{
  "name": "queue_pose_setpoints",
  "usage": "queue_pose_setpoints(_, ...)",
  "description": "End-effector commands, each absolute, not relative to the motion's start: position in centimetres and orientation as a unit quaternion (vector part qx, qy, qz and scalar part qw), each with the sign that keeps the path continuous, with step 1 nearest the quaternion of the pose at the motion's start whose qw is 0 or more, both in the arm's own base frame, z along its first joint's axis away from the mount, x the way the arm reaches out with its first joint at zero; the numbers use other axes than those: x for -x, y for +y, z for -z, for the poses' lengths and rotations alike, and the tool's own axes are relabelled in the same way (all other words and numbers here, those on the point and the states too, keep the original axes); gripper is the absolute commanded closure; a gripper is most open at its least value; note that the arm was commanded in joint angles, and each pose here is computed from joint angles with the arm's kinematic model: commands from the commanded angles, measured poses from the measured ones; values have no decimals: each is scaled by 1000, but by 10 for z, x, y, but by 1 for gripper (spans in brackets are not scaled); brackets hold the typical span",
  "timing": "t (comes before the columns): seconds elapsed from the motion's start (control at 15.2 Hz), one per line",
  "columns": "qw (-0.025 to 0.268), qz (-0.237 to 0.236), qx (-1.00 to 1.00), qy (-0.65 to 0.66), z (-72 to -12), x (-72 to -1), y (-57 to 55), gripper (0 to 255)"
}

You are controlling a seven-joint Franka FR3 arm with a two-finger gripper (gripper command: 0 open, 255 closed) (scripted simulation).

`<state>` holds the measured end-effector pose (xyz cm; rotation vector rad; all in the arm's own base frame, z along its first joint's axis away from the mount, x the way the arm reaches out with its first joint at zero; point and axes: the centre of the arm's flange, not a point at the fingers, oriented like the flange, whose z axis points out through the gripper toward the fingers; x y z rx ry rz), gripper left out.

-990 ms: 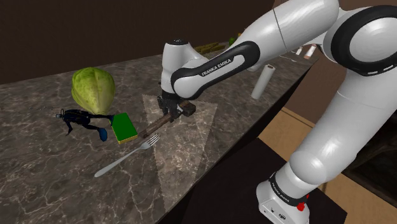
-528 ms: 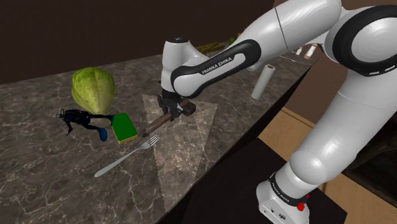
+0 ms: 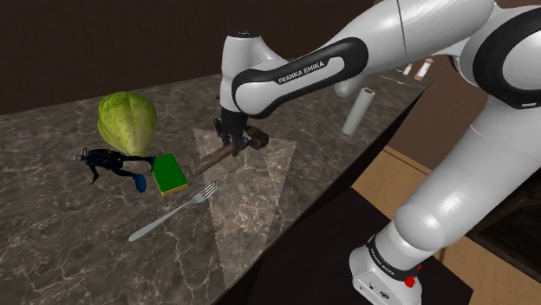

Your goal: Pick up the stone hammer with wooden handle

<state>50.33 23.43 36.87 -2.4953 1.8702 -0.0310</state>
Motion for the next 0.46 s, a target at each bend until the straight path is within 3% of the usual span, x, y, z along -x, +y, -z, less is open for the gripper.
queue_pose_setpoints(0.0,12,10,800,600,-379,-504,234,255)
queue_pose_setpoints(0.4,12,10,800,600,-400,-504,234,255)
